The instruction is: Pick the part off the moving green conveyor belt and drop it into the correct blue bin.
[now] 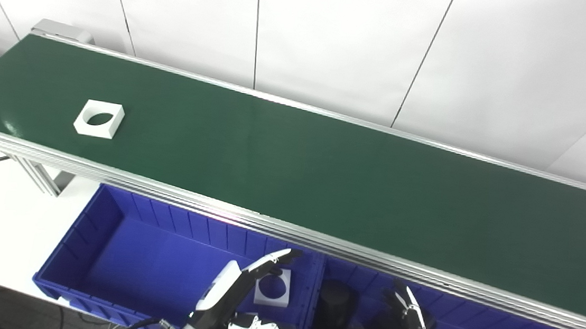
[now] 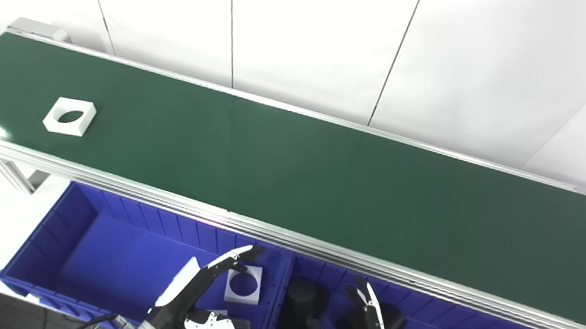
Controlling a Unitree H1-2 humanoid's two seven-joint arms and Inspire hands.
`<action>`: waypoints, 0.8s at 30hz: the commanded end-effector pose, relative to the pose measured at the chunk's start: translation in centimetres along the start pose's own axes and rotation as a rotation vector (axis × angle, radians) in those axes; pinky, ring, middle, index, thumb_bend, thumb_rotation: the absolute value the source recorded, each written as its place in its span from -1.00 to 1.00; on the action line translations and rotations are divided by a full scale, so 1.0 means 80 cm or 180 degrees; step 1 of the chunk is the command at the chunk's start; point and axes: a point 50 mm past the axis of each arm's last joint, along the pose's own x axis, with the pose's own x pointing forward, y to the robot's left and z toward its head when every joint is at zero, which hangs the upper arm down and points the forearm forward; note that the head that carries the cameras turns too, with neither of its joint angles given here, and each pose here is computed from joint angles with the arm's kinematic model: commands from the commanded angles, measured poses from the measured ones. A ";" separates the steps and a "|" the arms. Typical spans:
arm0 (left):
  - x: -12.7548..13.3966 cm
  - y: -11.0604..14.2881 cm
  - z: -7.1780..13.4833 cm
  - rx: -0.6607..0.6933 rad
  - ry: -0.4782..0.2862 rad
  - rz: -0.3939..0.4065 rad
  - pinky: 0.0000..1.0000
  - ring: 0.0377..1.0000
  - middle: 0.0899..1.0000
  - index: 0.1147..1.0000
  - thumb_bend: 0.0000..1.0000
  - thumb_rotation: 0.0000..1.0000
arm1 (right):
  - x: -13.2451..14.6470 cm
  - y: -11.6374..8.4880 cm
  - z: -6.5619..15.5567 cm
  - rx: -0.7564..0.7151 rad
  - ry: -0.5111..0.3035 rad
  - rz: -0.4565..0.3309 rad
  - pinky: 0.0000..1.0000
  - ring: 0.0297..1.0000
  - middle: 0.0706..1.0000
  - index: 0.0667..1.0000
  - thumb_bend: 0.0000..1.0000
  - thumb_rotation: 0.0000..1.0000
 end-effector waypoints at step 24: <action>0.042 0.050 0.062 -0.0093 -0.0768 0.0379 0.31 0.54 0.65 0.58 0.49 0.24 | 0.012 -0.004 -0.004 0.0061 -0.0123 -0.0062 0.71 0.65 0.59 0.77 -0.13 -0.57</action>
